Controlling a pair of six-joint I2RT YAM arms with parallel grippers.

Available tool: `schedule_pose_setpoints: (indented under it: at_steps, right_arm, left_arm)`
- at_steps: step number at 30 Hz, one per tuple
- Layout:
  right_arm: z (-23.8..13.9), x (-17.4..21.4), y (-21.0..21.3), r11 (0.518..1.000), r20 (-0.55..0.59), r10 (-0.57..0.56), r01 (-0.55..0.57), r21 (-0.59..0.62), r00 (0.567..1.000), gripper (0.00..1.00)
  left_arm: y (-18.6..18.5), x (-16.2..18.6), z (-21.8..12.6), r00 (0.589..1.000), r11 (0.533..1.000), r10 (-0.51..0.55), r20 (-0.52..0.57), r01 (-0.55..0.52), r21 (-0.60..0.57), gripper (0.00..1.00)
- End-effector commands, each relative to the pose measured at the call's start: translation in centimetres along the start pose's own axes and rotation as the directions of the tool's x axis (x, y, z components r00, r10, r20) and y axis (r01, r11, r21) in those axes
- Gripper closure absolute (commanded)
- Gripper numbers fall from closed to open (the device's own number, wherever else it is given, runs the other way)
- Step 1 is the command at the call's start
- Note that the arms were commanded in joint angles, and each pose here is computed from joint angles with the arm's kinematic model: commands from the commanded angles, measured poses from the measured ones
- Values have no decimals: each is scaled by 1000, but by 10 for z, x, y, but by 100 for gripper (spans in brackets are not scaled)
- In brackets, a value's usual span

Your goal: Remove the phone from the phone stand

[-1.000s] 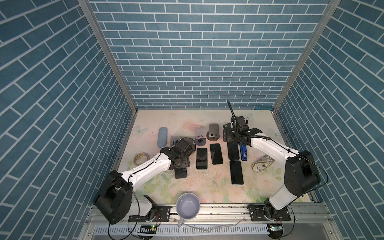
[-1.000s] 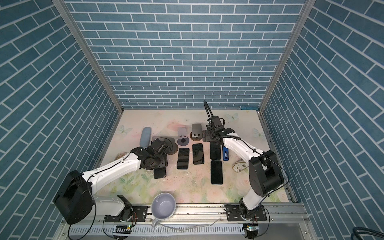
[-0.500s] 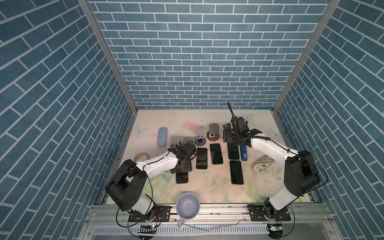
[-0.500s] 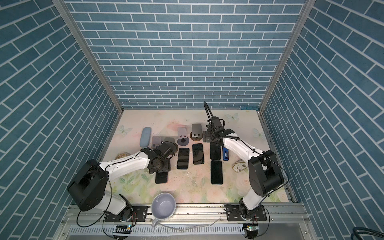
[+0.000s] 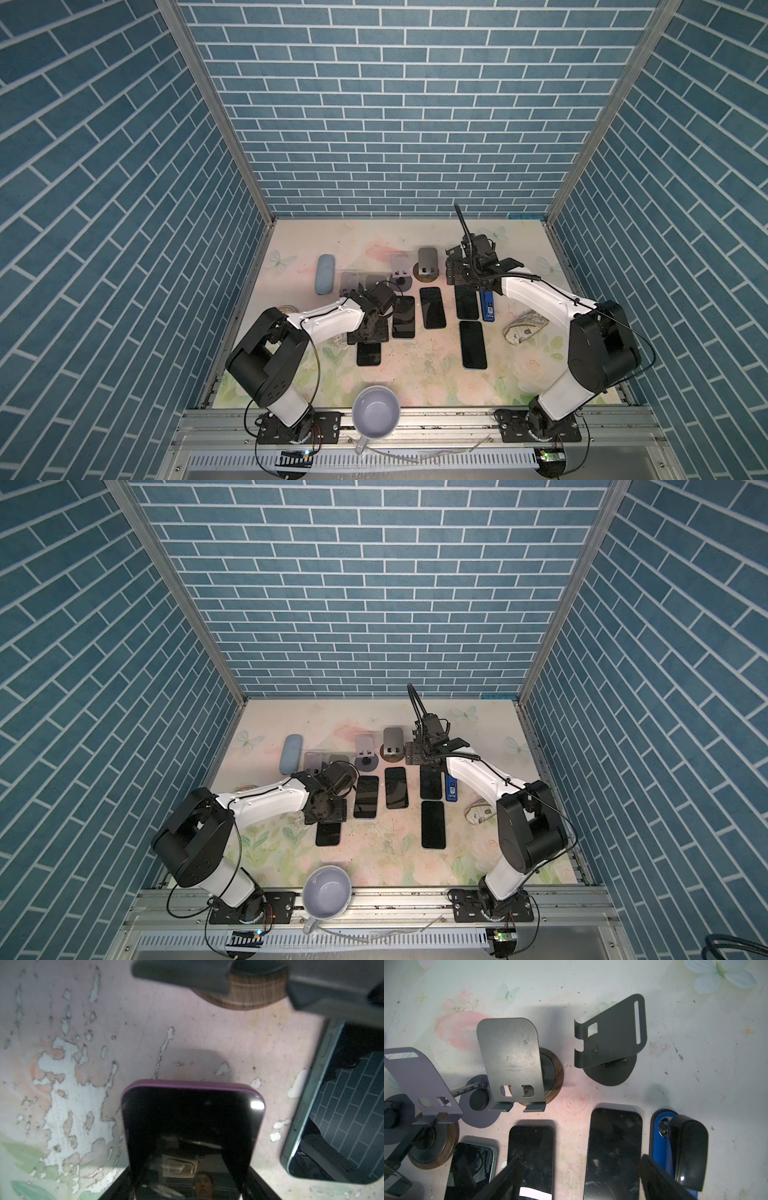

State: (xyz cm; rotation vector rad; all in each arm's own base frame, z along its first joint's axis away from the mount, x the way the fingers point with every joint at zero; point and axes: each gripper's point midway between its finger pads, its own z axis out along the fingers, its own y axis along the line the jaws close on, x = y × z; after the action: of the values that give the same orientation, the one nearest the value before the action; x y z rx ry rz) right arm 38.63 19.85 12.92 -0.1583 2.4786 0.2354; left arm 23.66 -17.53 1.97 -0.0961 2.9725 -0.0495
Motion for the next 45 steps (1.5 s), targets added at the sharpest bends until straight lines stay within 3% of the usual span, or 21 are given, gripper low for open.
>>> schedule_pose_setpoints:
  at_steps: [1,18,25,45]
  right_arm:
    - [-2,7,-4,1000,0,-16,16,11,1000,12]
    - [-1,11,-7,1000,3,-24,24,19,1000,12]
    - [-1,12,-9,999,0,-33,33,25,999,12]
    - [-1,14,-10,999,-4,-36,36,33,999,12]
  left_arm:
    - [-9,-5,-1,1000,1000,21,0,-21,18,41]
    - [-12,0,10,999,1000,26,-41,-25,14,38]
    - [-12,0,9,999,1000,27,-46,-26,13,28]
    - [-13,-2,6,999,999,36,-41,-35,16,15]
